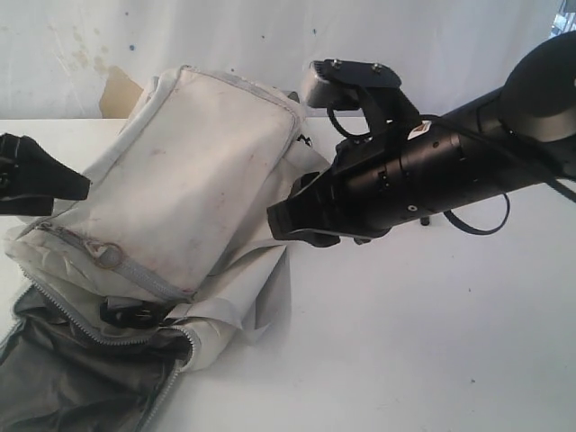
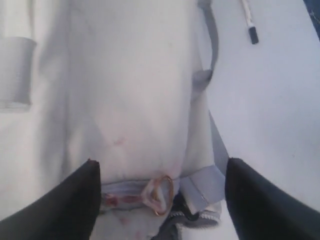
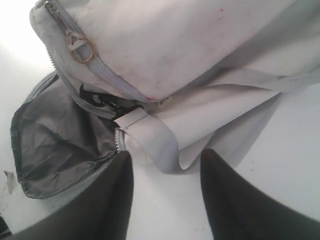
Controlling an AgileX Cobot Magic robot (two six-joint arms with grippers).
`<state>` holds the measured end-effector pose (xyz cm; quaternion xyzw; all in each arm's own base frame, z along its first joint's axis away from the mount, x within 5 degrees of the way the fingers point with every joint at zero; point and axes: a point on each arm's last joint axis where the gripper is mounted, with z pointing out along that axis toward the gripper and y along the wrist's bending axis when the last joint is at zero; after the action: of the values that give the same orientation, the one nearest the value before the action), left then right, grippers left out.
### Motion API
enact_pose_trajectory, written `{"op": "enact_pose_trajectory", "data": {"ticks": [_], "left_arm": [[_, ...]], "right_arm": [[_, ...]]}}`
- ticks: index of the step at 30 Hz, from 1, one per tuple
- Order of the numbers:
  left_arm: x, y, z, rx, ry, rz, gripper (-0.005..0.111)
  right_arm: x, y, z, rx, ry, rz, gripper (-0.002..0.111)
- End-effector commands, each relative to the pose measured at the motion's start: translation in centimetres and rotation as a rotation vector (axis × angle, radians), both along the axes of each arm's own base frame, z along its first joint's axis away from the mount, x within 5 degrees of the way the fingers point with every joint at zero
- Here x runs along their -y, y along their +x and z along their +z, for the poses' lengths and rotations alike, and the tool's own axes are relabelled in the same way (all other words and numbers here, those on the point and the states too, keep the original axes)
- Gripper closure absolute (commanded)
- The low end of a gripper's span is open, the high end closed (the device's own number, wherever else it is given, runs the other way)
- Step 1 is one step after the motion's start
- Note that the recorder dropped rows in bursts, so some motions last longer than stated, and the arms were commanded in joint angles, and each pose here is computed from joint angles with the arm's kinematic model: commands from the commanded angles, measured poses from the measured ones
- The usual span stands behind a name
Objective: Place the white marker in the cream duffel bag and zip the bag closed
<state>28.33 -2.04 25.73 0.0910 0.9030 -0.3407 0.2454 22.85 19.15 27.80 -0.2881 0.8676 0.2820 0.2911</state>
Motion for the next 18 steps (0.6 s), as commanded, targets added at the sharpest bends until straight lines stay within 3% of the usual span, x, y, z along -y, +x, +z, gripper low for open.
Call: {"op": "enact_pose_trajectory", "data": {"ticks": [1, 6, 18], "left_arm": [[-1.1, 1.0, 1.2, -0.023, 0.107, 0.112, 0.030], [-1.7, 1.8, 2.0, -0.027, 0.163, 0.162, 0.030], [-1.7, 3.1, -1.4, -0.158, 0.126, 0.132, 0.030]], "right_arm": [[-1.1, -0.1, -0.4, 0.015, -0.009, 0.057, 0.067], [-2.4, -0.2, -0.6, 0.013, -0.003, 0.119, 0.067], [-6.9, 0.8, -0.1, 0.046, 0.019, 0.226, 0.067]]}}
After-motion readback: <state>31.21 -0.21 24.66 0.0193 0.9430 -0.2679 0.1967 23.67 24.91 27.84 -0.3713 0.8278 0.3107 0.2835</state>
